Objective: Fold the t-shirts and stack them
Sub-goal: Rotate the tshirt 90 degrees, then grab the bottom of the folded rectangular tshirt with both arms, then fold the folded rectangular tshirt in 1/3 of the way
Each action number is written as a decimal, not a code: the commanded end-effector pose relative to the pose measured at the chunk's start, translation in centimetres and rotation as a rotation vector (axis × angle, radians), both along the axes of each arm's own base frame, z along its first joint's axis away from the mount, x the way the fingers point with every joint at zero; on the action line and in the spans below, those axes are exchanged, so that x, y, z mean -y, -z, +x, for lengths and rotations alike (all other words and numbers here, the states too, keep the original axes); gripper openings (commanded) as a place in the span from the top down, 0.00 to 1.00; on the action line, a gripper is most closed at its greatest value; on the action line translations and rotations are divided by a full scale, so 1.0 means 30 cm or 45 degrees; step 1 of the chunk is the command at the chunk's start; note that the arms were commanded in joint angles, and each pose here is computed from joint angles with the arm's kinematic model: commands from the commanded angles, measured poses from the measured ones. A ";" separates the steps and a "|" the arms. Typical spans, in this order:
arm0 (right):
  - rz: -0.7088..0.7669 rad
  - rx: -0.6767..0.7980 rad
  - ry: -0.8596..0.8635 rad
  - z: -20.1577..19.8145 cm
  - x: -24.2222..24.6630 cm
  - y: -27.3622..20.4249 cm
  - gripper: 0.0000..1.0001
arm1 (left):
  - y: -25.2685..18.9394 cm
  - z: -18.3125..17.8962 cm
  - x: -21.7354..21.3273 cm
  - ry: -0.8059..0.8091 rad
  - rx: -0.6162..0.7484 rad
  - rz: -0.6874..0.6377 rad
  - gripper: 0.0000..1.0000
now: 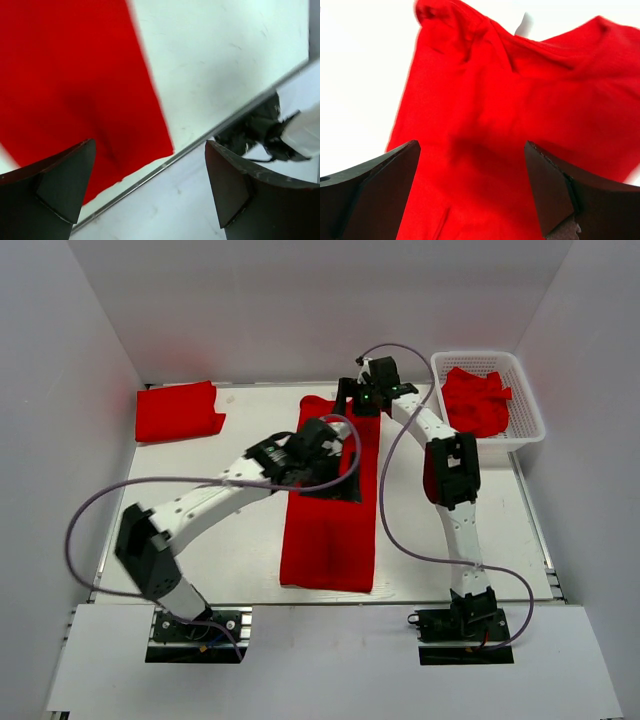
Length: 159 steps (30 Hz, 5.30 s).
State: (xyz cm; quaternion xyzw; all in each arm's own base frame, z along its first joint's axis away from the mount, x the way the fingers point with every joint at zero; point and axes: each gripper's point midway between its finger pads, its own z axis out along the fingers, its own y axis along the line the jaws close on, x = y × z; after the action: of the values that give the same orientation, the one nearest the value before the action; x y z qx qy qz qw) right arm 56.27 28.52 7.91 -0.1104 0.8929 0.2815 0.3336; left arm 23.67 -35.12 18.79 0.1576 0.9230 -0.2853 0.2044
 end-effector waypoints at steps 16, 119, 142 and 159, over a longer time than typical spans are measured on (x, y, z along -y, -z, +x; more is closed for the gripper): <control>-0.403 -0.232 0.203 -0.469 0.079 -0.025 0.10 | 0.295 0.188 -0.877 -0.969 -0.115 0.258 0.00; -0.332 -0.488 0.225 -1.284 0.382 0.147 1.00 | 0.512 -0.167 -0.300 -0.094 -0.195 0.390 1.00; -0.499 -0.144 0.381 -0.862 0.357 -0.068 1.00 | 0.327 0.209 -0.255 -0.306 -0.134 0.187 1.00; -0.491 -0.011 0.419 -0.500 0.339 -0.201 1.00 | 0.207 0.562 -0.275 -0.324 0.052 0.055 1.00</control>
State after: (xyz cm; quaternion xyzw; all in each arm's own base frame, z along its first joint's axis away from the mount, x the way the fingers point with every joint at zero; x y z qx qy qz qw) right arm 39.76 18.48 12.24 -0.0170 0.9435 0.0484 0.3273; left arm 39.14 -27.02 11.48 0.0430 0.9429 -0.2257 0.2411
